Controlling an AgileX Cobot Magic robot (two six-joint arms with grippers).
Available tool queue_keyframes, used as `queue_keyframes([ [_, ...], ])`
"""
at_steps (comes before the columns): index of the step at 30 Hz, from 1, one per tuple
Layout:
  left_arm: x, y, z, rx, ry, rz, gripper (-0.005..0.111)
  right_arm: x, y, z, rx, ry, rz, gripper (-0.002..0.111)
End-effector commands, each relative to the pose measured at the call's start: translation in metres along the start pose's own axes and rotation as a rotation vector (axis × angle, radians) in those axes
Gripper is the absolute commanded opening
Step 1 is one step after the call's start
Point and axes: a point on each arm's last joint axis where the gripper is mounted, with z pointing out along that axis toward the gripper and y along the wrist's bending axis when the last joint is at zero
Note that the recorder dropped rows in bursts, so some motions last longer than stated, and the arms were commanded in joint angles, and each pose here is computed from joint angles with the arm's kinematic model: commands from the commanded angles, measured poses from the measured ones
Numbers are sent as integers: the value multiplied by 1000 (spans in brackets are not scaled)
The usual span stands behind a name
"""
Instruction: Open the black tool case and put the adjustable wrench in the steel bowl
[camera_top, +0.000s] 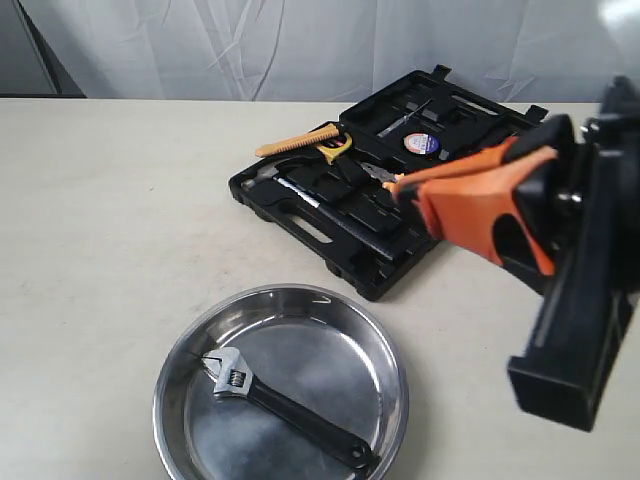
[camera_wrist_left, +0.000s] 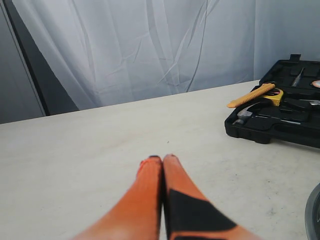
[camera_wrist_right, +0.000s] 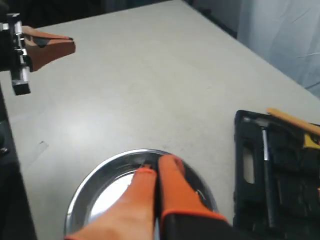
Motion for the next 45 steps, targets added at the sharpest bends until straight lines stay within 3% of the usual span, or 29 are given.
queue_keyframes([
  [1,-1,0,0,4,-4,-2,0,48,-16,-17,159,-136,84,0],
  [9,-1,0,0,4,-4,-2,0,122,-20,-54,465,-290,120,0],
  [18,-1,0,0,4,-6,-2,0,172,-23,-55,730,-350,163,0],
  [27,-1,0,0,4,-6,-2,0,191,-26,-44,747,-309,157,0],
  [45,-1,0,0,4,-6,-2,0,191,-26,-44,747,-309,157,0],
])
